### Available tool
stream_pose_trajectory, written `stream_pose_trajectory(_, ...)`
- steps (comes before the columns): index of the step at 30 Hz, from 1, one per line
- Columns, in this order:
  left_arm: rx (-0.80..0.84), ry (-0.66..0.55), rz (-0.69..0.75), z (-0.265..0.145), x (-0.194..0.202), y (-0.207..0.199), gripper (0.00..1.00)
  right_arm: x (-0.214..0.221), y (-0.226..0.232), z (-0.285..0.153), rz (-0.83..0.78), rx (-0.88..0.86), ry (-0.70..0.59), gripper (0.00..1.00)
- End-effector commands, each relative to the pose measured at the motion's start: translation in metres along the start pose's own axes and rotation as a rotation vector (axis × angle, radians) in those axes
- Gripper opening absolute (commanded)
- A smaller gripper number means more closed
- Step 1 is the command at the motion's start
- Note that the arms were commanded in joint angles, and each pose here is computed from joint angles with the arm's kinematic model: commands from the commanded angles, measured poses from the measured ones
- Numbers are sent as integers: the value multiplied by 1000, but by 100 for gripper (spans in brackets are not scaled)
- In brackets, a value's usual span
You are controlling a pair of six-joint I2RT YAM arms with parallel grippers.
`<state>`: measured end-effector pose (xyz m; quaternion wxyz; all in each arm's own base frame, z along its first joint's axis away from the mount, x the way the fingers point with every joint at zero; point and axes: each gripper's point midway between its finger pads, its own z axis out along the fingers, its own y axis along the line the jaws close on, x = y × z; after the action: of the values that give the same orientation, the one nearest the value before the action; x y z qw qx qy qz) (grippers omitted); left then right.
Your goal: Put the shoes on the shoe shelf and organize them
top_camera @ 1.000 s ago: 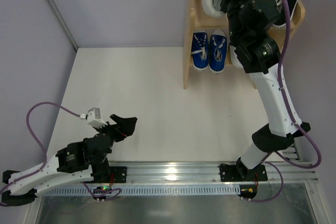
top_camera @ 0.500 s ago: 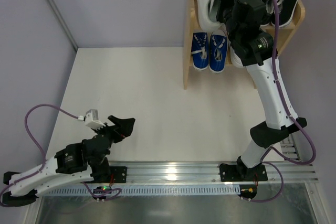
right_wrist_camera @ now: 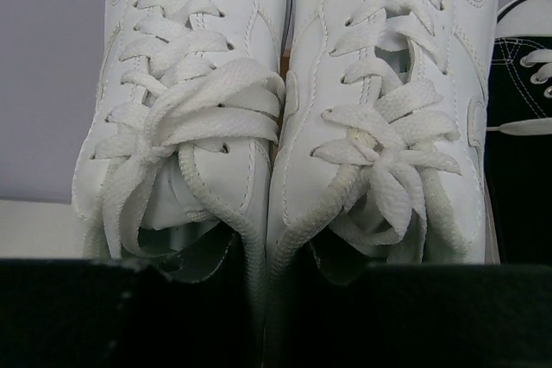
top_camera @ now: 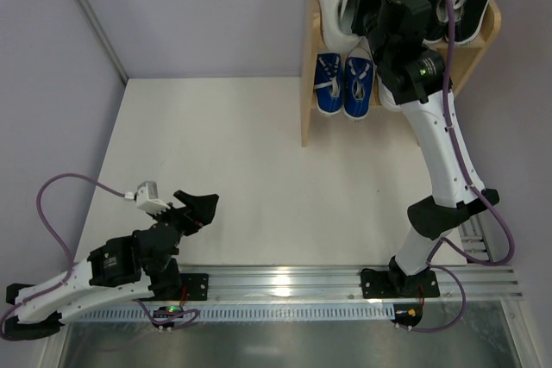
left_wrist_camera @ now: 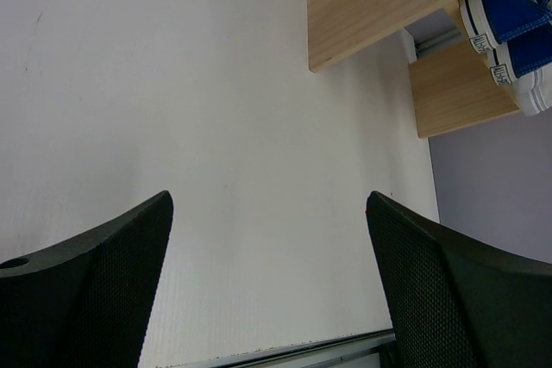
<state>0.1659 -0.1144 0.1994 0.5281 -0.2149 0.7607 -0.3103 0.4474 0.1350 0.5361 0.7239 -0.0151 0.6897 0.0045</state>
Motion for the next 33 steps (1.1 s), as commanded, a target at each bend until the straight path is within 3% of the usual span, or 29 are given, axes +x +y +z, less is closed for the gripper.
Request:
stream_pose_trajectory(1,-29,-55,-15,2,-10,6,91,-118,-24,-18,184,18,-399,4)
stream_pose_trajectory(21,-37,-60,-15,2,-11,7,91,-74,-13,15,146,-66,-307,4)
stream_pose_trajectory(25,-37,-62,-15,2,-11,8,91,-67,-12,16,169,-61,-299,11)
stream_pose_trajectory(31,-37,-62,-16,2,-11,8,90,-68,-21,17,186,-13,-308,12)
stream_pose_trajectory(33,-37,-63,-18,1,-12,8,90,-67,-22,18,190,-4,-309,19)
